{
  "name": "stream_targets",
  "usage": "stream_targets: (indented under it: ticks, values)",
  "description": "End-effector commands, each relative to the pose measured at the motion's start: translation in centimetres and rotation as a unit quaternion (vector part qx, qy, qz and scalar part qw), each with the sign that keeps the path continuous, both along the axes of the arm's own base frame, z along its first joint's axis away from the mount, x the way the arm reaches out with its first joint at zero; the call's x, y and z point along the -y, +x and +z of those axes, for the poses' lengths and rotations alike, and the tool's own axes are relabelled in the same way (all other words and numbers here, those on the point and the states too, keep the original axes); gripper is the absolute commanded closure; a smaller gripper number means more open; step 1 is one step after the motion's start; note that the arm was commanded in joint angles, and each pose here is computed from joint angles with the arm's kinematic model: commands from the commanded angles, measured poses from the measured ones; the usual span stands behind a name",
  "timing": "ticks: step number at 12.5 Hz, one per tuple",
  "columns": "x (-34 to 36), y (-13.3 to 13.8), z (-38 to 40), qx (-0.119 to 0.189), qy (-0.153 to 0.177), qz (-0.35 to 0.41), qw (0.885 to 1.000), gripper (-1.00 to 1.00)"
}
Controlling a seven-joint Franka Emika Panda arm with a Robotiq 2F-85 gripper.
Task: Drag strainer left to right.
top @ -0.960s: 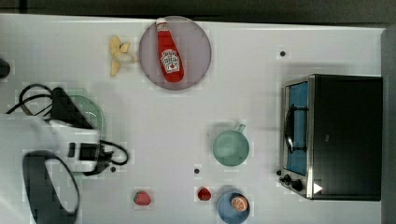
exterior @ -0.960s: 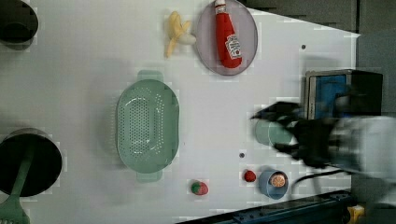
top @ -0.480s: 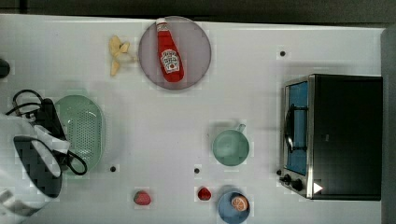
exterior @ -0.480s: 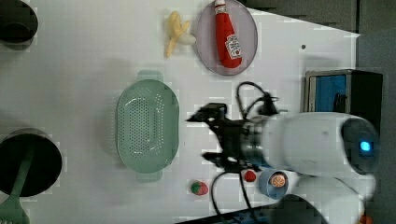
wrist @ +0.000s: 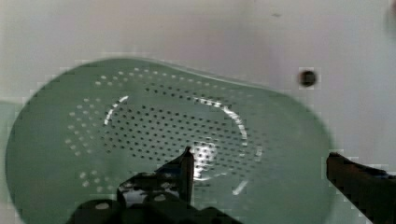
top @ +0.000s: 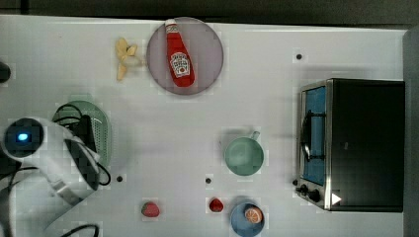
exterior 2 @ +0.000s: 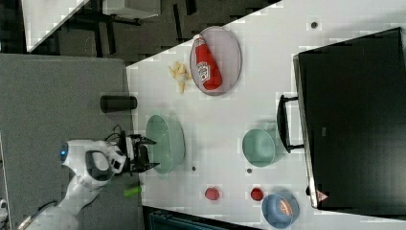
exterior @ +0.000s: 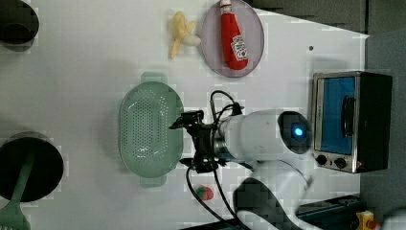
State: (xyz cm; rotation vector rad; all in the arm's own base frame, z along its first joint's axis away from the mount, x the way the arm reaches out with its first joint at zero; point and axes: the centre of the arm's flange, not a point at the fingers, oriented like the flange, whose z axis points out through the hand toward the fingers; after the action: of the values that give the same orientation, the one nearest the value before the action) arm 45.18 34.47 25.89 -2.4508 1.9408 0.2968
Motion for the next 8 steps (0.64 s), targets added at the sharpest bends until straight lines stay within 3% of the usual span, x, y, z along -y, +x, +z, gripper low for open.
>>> stream_targets:
  ticks: [1,8]
  values:
    - [0.7,2.1,-2.4,0.01,0.029,-0.076,0.997,-1.0]
    - [0.4,1.0,-9.5,0.008,0.001,-0.081,0.997,-1.0]
